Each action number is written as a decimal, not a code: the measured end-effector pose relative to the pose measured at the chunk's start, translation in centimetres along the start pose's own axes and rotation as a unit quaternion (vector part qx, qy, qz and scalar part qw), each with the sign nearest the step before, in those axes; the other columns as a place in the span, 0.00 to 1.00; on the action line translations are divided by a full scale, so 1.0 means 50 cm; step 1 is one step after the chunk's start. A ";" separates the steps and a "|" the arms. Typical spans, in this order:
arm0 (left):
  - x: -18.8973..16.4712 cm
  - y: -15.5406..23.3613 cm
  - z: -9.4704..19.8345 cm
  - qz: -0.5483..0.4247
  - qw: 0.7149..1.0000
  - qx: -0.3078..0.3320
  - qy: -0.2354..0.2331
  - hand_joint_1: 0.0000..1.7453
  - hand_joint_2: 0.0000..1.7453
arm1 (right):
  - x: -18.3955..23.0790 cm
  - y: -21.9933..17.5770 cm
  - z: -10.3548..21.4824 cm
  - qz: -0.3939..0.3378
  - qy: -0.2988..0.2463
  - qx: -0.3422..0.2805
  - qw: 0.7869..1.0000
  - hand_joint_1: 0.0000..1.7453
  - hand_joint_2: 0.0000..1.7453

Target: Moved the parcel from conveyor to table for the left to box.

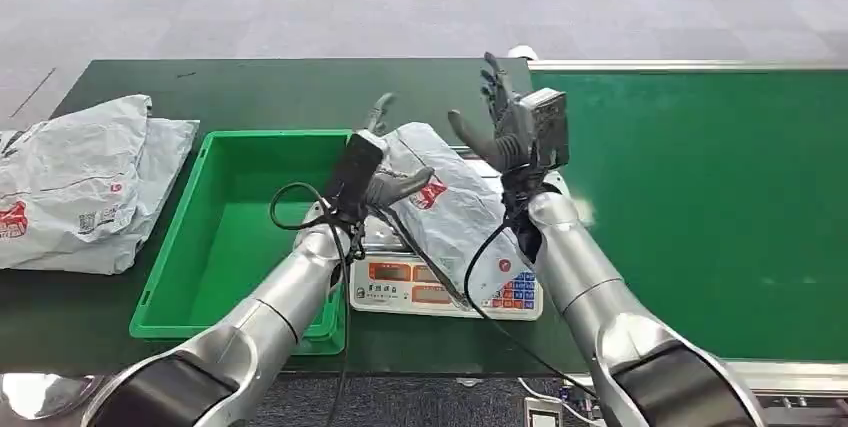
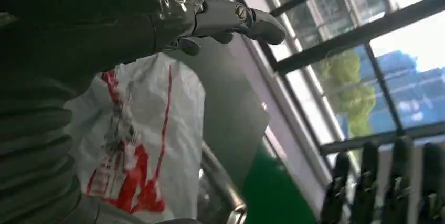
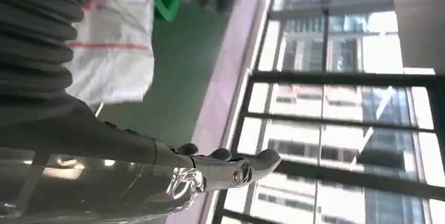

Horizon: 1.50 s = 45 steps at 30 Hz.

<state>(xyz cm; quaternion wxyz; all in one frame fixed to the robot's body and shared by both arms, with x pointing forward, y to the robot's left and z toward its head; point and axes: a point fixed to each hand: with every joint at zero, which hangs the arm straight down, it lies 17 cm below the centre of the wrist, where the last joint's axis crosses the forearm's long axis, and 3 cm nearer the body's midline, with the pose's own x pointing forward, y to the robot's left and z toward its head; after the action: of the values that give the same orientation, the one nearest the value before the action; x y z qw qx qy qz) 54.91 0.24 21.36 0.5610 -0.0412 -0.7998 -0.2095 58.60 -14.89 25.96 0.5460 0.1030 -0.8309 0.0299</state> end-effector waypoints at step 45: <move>-0.020 -0.201 0.019 -0.539 0.815 -0.203 -0.061 1.00 1.00 | -0.004 -0.443 0.152 0.052 0.013 -0.219 0.974 0.00 1.00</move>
<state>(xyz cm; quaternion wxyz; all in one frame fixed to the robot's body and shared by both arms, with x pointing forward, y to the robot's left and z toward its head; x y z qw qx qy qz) 51.40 -8.37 17.26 0.2875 0.2707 -0.6659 -0.6329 56.32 -37.75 21.30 0.5638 -0.0626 -0.8143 -0.1230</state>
